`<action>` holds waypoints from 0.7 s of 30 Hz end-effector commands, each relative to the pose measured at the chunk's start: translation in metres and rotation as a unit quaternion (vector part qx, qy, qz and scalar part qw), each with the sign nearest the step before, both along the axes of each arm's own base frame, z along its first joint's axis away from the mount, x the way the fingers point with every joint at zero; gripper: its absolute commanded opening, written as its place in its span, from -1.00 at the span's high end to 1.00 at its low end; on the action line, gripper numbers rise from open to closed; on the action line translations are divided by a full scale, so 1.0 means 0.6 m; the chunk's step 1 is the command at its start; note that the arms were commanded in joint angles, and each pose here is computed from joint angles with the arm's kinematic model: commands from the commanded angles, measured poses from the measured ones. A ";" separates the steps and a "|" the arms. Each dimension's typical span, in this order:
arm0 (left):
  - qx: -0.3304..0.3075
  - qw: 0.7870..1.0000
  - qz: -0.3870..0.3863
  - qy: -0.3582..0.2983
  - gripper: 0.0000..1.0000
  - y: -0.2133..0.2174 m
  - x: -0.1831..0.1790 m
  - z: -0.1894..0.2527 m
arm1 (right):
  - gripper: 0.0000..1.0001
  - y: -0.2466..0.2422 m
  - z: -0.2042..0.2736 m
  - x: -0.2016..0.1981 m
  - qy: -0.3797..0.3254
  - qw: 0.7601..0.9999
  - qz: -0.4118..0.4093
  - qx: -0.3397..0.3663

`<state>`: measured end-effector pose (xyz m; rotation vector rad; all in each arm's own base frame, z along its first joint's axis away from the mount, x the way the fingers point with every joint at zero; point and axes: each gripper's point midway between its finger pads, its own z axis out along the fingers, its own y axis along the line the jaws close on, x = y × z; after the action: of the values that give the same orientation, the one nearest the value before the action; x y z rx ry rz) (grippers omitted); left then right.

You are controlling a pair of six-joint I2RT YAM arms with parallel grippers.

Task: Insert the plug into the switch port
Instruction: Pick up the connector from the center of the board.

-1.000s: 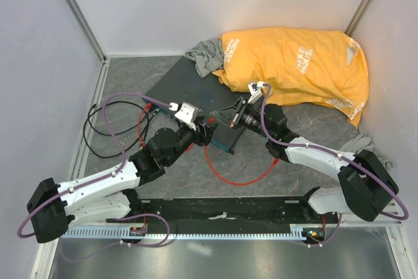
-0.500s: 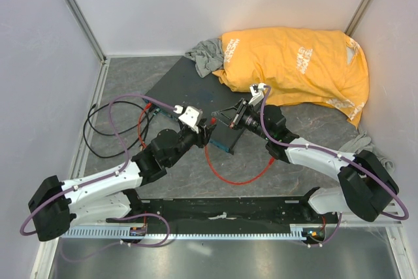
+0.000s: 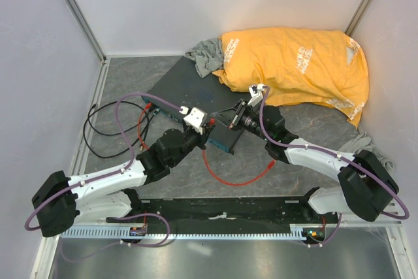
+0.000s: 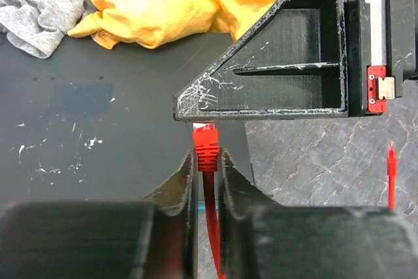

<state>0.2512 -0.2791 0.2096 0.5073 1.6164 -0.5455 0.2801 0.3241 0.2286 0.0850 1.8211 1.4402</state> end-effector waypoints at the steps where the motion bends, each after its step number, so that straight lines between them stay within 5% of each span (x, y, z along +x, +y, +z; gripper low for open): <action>1: -0.022 1.000 0.004 -0.021 0.97 -0.004 0.006 0.034 | 1.00 0.005 0.021 -0.002 -0.016 1.000 0.002 0.014; 4: -0.015 1.000 0.003 -0.017 0.97 0.001 0.004 0.035 | 0.89 0.007 0.015 0.006 -0.013 1.000 -0.003 0.006; 11: -0.004 0.999 0.004 0.050 0.97 0.067 0.029 0.010 | -0.31 0.008 0.025 0.066 -0.050 0.996 -0.035 -0.061; 14: 0.025 0.997 0.022 0.070 0.97 0.114 0.049 -0.004 | -0.67 0.001 0.036 0.117 -0.068 0.992 -0.054 -0.092; 21: 0.046 0.985 0.062 0.156 0.97 0.230 0.103 -0.046 | -0.86 -0.036 0.027 0.254 -0.137 0.972 -0.080 -0.171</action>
<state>0.3073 -0.1649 0.1876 0.3723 1.8786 -0.4355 0.3914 0.3154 0.2524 -0.0086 1.7794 1.1074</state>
